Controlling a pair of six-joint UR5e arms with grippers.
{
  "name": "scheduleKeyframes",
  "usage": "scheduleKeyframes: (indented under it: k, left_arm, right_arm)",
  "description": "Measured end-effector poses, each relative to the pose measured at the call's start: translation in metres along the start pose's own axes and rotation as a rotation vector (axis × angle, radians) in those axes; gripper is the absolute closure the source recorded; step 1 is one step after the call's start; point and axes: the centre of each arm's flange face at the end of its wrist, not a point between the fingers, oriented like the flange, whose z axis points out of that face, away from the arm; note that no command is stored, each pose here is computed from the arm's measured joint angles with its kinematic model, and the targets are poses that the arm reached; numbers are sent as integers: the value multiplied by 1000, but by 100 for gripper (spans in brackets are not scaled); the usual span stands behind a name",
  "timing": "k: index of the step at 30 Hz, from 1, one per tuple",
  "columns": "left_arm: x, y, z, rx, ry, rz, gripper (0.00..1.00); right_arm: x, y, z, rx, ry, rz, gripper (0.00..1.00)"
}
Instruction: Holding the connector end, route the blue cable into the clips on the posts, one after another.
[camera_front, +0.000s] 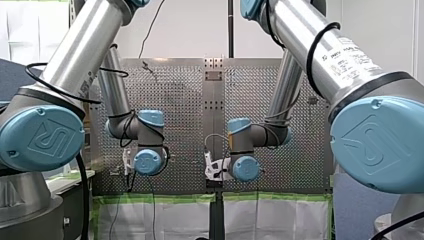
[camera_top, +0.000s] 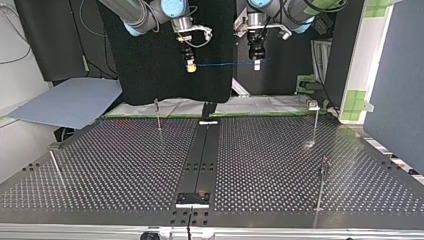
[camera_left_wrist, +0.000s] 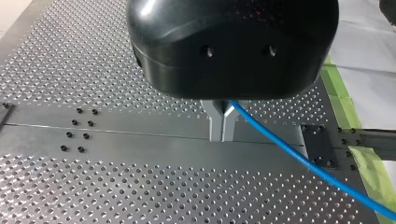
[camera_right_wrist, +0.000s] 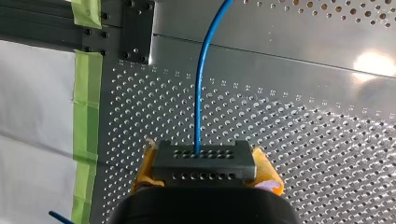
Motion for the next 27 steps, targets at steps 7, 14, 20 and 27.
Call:
scheduleKeyframes:
  k: [7, 14, 20, 27]
  left_arm:
    - [0, 0, 0, 0, 0, 0, 100]
    - [0, 0, 0, 0, 0, 0, 100]
    - [0, 0, 0, 0, 0, 0, 100]
    - [6, 8, 4, -34, 25, 9, 100]
  right_arm:
    - [0, 0, 0, 0, 0, 0, 100]
    - [0, 0, 0, 0, 0, 0, 100]
    - [0, 0, 0, 0, 0, 0, 100]
    - [10, -3, 3, -7, 12, -10, 100]
